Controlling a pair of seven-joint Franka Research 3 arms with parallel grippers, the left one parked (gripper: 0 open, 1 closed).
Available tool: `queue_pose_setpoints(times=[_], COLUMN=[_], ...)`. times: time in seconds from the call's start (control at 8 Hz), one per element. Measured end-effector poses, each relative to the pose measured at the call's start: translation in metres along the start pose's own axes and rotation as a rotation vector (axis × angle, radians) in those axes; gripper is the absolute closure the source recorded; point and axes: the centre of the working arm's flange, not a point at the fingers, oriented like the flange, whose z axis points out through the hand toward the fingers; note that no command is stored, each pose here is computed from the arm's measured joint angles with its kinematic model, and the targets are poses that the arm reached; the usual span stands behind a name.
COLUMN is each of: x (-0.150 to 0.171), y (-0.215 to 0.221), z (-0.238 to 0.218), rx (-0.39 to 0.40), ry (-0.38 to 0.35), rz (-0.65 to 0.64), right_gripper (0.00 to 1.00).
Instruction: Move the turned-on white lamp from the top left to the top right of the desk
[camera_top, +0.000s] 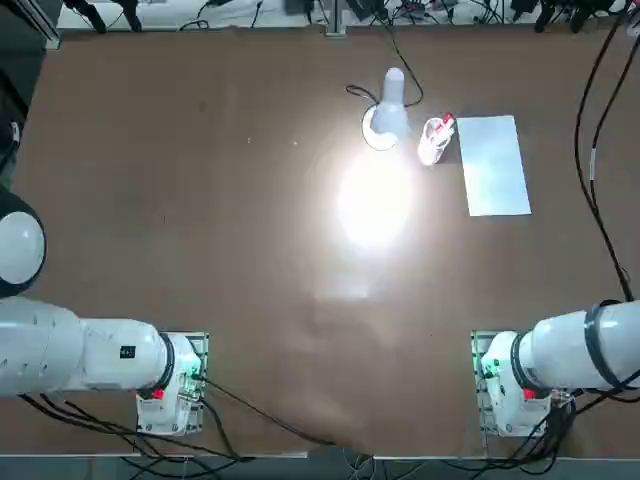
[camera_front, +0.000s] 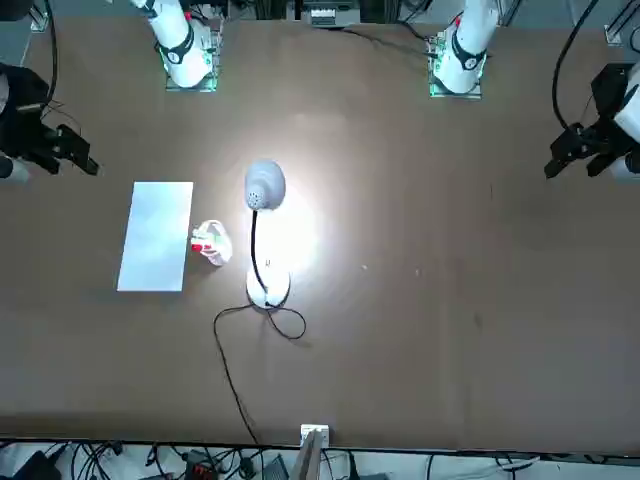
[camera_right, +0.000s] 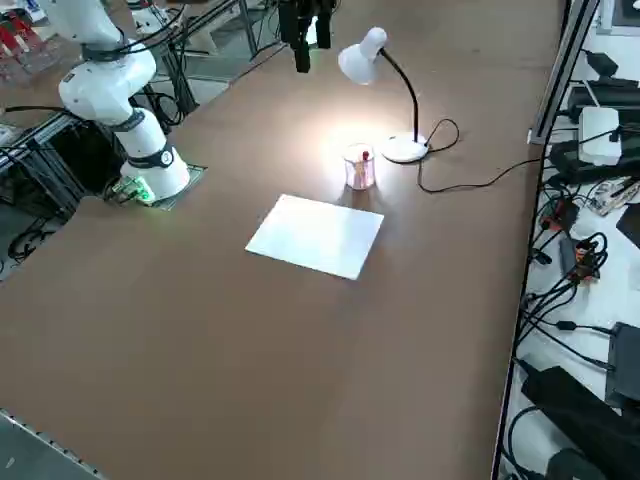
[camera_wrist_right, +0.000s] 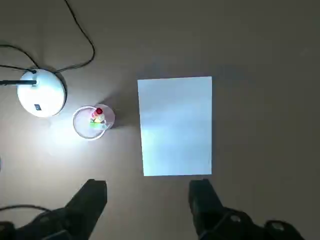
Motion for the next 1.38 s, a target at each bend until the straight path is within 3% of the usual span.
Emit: queue_pose_setpoints(times=[1.12,1.38], x=[0.002,0.01], y=[-0.001,-0.005], z=[0.007,0.042], rx=[-0.001,-0.003], ry=[-0.016,-0.123], rz=[-0.01,-0.016], right_gripper=[0.0,0.0])
